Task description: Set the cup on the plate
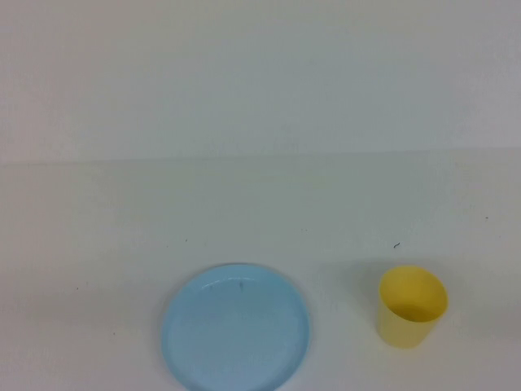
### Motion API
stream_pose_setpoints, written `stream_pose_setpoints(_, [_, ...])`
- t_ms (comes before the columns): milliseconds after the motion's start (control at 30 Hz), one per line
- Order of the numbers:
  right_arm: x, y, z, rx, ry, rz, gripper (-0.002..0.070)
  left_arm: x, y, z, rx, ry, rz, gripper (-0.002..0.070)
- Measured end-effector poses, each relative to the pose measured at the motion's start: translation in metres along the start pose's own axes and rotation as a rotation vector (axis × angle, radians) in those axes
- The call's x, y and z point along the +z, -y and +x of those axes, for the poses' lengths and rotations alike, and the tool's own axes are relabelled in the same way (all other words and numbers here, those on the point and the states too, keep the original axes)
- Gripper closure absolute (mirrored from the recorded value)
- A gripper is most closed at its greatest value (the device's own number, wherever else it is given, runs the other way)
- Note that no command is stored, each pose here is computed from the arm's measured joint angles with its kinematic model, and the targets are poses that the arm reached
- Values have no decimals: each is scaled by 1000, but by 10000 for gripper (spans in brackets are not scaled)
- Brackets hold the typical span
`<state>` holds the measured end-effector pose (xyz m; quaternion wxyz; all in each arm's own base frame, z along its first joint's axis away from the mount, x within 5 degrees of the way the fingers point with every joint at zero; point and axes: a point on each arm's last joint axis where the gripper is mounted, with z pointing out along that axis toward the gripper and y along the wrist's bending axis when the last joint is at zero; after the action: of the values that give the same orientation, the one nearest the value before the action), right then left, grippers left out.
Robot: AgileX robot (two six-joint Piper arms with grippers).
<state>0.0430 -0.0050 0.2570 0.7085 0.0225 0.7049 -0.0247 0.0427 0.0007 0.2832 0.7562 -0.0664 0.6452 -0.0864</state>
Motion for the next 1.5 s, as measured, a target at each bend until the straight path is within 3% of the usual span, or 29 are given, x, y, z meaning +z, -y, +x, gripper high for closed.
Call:
stream_pose_setpoints(167, [1,0,-24,51,-194,4,675,15,1,-29,109,-308,-112,680])
stream_pose_setpoints(267, [5,-5,-39,39,-375,-46,675,31,4,-40,221,-425,-100,680])
stream_pose_setpoints(333, [12,-11,-48,29,-502,-115,675,44,8,-41,208,-444,-73,680])
stream_pose_setpoints(400, [23,-20,-54,38,-604,-203,675,56,12,-36,114,-471,-48,680])
stream_pose_setpoints(500, [37,-30,-63,73,-691,-312,675,70,23,-31,208,-603,95,679])
stream_pose_setpoints(667, [58,-40,-67,92,-838,-427,675,102,51,-16,175,-837,370,593])
stream_pose_setpoints(800, [70,-43,-58,59,-963,-481,675,130,70,-2,205,-1009,492,473])
stream_pose_setpoints(900, [75,-43,-54,45,-992,-495,675,149,89,14,256,-1107,568,447])
stream_pose_setpoints(967, [75,-43,-54,39,-996,-500,675,159,100,24,282,-1116,572,449])
stream_pose_setpoints(1033, [74,-43,-53,38,-1004,-504,675,172,106,38,313,-1122,513,454])
stream_pose_setpoints(1200, [73,-44,-53,46,-1020,-507,656,198,105,77,365,-1246,398,445])
stream_pose_setpoints(1300, [71,-46,-54,66,-1030,-524,564,206,106,96,371,-1304,388,377])
stream_pose_setpoints(1433, [70,-48,-55,86,-1039,-546,374,216,107,114,394,-1354,381,235])
stream_pose_setpoints(1500, [69,-48,-55,87,-1043,-549,323,220,105,119,401,-1367,349,206])
